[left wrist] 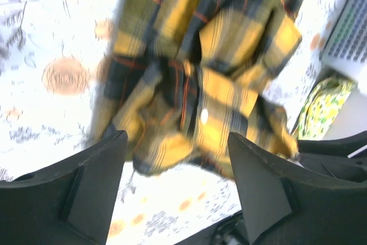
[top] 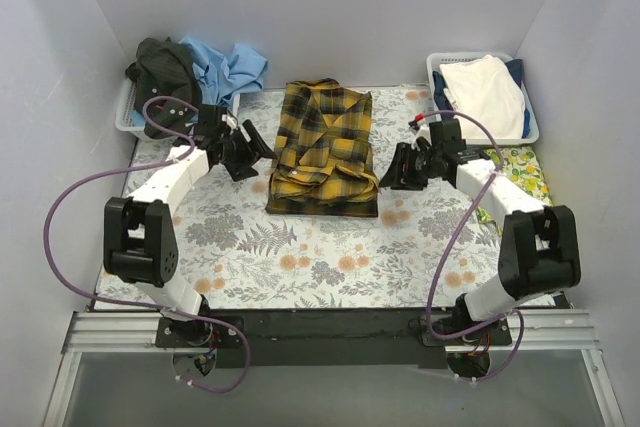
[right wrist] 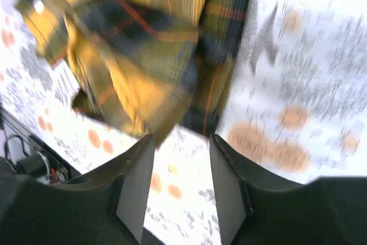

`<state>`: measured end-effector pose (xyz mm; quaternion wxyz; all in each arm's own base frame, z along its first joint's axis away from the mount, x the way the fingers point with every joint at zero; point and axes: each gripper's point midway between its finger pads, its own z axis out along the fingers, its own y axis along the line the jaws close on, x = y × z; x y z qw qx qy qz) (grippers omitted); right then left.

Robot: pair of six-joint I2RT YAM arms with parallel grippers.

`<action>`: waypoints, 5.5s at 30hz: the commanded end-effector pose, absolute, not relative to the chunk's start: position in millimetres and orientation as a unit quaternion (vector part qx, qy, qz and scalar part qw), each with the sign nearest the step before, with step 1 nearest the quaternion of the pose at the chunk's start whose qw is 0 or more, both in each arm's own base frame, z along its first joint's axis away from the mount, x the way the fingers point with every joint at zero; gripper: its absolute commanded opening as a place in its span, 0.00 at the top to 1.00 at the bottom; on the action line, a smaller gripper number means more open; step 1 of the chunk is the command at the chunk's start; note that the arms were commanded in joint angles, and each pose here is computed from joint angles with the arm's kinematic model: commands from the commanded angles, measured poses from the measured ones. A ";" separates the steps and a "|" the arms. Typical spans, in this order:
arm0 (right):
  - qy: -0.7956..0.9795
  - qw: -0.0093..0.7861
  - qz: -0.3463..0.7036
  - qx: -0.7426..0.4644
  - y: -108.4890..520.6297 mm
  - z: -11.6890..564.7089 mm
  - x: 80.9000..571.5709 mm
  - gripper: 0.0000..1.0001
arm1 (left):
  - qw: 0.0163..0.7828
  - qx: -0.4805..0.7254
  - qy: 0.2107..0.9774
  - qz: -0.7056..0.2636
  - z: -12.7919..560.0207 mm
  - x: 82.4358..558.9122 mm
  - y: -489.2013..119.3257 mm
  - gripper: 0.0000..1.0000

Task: Fold and stack the long sleeve shirts
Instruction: Fold the shirt

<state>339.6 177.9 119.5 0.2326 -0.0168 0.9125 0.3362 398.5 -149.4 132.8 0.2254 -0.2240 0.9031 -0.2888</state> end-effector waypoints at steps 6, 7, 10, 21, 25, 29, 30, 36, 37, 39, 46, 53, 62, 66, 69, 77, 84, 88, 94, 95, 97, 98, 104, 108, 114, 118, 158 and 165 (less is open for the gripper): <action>0.940 0.198 0.262 -0.097 204.4 84.4 256.5 0.66 | 0.192 -0.112 0.929 -0.296 122.3 311.6 -177.7 0.38; 0.939 0.194 0.263 -0.107 211.4 81.8 253.0 0.67 | 0.180 -0.100 0.933 -0.293 114.7 302.3 -185.9 0.39; 0.937 0.178 0.272 -0.124 237.2 73.8 249.4 0.71 | 0.167 -0.098 0.938 -0.287 102.4 294.8 -193.4 0.43; 0.924 0.224 0.271 -0.149 300.8 72.8 319.3 0.82 | 0.174 -0.097 0.941 -0.275 99.8 300.0 -191.3 0.46; 0.908 0.268 0.285 -0.151 327.5 101.8 361.4 0.83 | 0.175 -0.099 0.942 -0.270 102.3 298.6 -189.0 0.45; 0.902 0.304 0.274 -0.141 339.0 114.1 395.7 0.83 | 0.181 -0.096 0.941 -0.268 106.1 298.9 -187.8 0.45; 0.905 0.301 0.267 -0.138 339.5 106.1 402.0 0.83 | 0.182 -0.096 0.941 -0.268 107.3 299.0 -187.3 0.45; 0.903 0.353 0.231 -0.086 331.0 111.1 464.1 0.83 | 0.191 -0.088 0.940 -0.270 114.8 299.4 -186.7 0.44; 0.901 0.360 0.227 -0.081 329.9 110.6 472.5 0.83 | 0.189 -0.087 0.940 -0.269 114.9 298.7 -186.6 0.44; 0.895 0.376 0.228 -0.069 327.5 114.9 498.4 0.82 | 0.188 -0.087 0.941 -0.268 114.8 298.4 -186.2 0.43; 0.881 0.406 0.242 -0.033 309.9 136.3 552.8 0.76 | 0.178 -0.099 0.943 -0.263 112.8 298.1 -186.3 0.38; 0.903 0.366 0.206 -0.090 269.8 141.7 487.3 0.72 | 0.156 -0.138 0.937 -0.280 100.4 295.0 -192.2 0.30; 0.929 0.280 0.190 -0.154 228.3 100.1 355.0 0.71 | 0.168 -0.167 0.927 -0.289 99.4 295.7 -191.9 0.27; 0.941 0.253 0.171 -0.147 217.1 75.5 340.3 0.70 | 0.171 -0.172 0.926 -0.288 100.6 292.4 -189.5 0.26; 0.944 0.247 0.161 -0.149 217.2 59.2 345.7 0.70 | 0.168 -0.180 0.926 -0.287 99.9 288.9 -188.2 0.26; 0.954 0.188 0.162 -0.168 226.6 7.9 314.5 0.75 | 0.187 -0.216 0.915 -0.285 109.7 275.1 -177.6 0.20; 0.946 0.128 0.209 -0.213 274.0 1.8 221.9 0.76 | 0.172 -0.263 0.916 -0.250 93.5 245.5 -155.8 0.18; 0.926 0.117 0.254 -0.256 324.7 21.7 186.5 0.76 | 0.163 -0.300 0.914 -0.219 80.7 230.7 -139.3 0.17; 0.891 0.149 0.304 -0.302 385.8 74.0 180.4 0.74 | 0.180 -0.359 0.889 -0.218 79.6 231.6 -126.2 0.14; 0.888 0.164 0.308 -0.301 387.2 86.0 183.7 0.74 | 0.183 -0.363 0.886 -0.221 79.8 233.6 -126.1 0.13; 0.883 0.197 0.305 -0.297 389.8 104.9 194.8 0.73 | 0.189 -0.376 0.879 -0.225 79.3 237.9 -125.5 0.13; 0.878 0.214 0.307 -0.298 389.3 117.8 198.9 0.73 | 0.190 -0.377 0.878 -0.225 78.4 239.4 -124.9 0.13; 0.876 0.283 0.266 -0.286 373.2 156.6 228.2 0.70 | 0.157 -0.389 0.874 -0.244 55.4 239.3 -136.9 0.18; 0.877 0.303 0.258 -0.271 363.6 168.1 250.3 0.69 | 0.166 -0.400 0.860 -0.271 46.2 248.1 -142.6 0.25; 0.882 0.319 0.247 -0.244 347.9 174.9 283.1 0.69 | 0.170 -0.415 0.849 -0.278 33.0 254.0 -143.7 0.28; 0.887 0.320 0.232 -0.240 340.8 171.3 307.1 0.69 | 0.142 -0.433 0.841 -0.291 15.2 247.1 -149.6 0.32; 0.908 0.289 0.208 -0.223 323.4 146.1 335.3 0.65 | 0.197 -0.222 0.934 -0.200 52.3 331.8 -82.6 0.47; 0.888 0.291 0.239 -0.265 363.9 160.0 365.0 0.64 | 0.195 -0.308 0.899 -0.242 30.0 313.2 -82.6 0.38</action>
